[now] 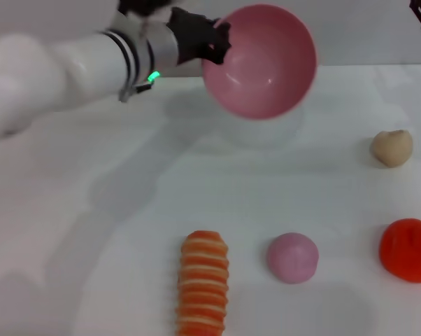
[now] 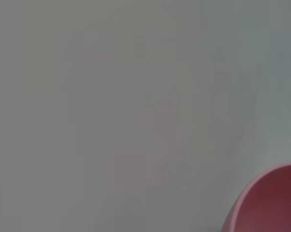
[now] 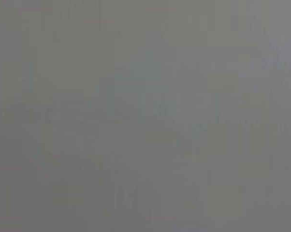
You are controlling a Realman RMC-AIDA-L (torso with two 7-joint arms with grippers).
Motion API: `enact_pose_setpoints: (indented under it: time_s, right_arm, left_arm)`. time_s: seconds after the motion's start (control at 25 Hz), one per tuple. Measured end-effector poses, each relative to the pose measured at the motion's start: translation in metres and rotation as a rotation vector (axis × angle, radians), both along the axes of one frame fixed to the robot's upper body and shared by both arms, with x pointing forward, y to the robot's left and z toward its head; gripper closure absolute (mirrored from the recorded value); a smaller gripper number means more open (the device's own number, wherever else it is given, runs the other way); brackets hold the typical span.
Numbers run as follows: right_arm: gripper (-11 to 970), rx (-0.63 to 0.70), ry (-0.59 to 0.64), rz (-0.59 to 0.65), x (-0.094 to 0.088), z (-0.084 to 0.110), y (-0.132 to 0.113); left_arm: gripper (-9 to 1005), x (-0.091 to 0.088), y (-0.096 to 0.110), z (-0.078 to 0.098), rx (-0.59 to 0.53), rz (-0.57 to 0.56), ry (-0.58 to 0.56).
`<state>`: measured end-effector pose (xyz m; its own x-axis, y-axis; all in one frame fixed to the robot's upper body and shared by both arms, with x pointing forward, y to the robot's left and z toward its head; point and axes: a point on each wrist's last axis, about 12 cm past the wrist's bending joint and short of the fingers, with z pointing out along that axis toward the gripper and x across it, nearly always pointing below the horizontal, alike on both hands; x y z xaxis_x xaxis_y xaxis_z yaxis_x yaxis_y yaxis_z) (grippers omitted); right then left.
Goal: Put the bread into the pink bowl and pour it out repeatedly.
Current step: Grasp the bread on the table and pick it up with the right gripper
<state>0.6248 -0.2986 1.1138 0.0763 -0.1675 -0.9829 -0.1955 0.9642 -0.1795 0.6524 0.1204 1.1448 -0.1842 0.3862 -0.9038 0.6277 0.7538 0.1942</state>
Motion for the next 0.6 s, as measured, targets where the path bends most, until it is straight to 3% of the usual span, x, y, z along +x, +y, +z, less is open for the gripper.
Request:
enact_pose_setpoints:
  time_s: [0.28, 0.6]
  right_arm:
    - [399, 0.02, 0.033, 0.001, 0.004, -0.005, 0.003]
    - [399, 0.079, 0.134, -0.036, 0.02, -0.006, 0.009]
  left_arm:
    - [949, 0.017, 0.041, 0.023, -0.139, 0.014, 0.16]
    - [949, 0.022, 0.111, 0.038, -0.25, 0.076, 0.283]
